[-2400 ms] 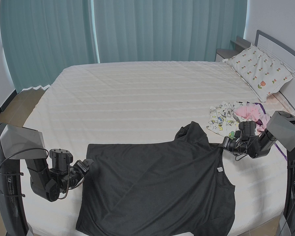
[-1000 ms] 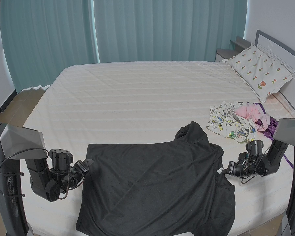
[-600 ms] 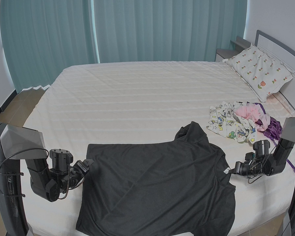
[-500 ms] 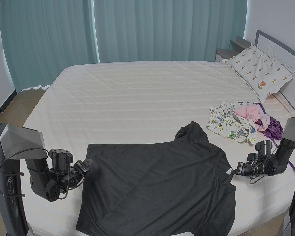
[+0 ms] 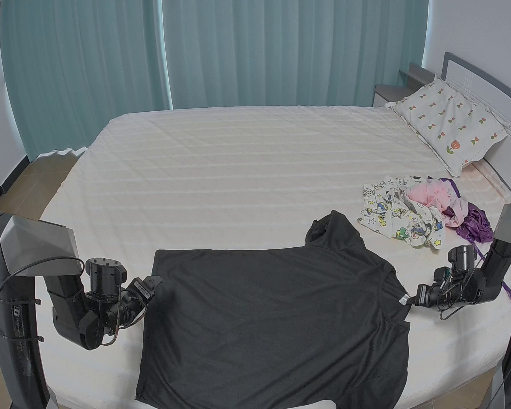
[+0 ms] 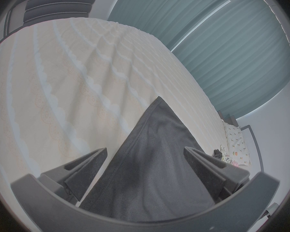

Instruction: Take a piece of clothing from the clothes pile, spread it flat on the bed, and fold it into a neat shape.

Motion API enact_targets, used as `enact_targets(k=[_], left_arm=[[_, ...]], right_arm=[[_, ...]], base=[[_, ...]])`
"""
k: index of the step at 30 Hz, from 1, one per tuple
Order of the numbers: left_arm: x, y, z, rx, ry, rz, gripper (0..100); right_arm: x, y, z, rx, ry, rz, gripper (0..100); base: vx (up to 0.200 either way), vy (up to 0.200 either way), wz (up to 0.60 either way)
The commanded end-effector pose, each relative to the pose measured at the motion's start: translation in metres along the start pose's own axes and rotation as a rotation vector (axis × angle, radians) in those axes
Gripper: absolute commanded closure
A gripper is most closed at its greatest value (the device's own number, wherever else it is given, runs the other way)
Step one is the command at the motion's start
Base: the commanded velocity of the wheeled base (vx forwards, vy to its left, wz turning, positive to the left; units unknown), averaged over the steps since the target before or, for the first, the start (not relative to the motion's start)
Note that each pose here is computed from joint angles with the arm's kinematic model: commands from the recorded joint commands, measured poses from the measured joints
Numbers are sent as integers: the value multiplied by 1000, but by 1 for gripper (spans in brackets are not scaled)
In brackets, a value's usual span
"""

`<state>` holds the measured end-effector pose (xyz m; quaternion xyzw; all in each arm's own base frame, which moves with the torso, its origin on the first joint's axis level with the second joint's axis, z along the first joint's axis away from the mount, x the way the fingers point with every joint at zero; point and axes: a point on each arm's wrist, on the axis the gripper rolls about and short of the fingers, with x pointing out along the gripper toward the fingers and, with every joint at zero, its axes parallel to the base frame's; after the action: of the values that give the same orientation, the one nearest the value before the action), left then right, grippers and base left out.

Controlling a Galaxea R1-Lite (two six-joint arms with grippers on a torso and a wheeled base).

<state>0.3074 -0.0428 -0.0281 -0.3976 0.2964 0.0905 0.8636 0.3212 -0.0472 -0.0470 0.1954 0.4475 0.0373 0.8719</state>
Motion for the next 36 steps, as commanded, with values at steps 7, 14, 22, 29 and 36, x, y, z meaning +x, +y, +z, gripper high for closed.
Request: enact_targets(k=[7, 14, 22, 29, 36], left_arm=[[0, 0, 0, -2, 0, 0, 0], [-2, -2, 1, -4, -5, -6, 0], [-3, 0, 0, -4, 0, 2, 0], [-2, 1, -1, -3, 3, 4, 0], [-3, 1, -4, 1, 11, 7, 0]], right_arm=[[-5, 7, 14, -23, -53, 14, 0], [-5, 40, 56, 58, -181, 107, 0], [45, 91, 91, 94, -229, 156, 0], [94, 114, 99, 105, -267, 114, 0], [129, 128, 107, 94, -299, 64, 0]], base=[[0, 0, 0], [0, 0, 0], [0, 0, 0], [0, 0, 0], [0, 0, 0]])
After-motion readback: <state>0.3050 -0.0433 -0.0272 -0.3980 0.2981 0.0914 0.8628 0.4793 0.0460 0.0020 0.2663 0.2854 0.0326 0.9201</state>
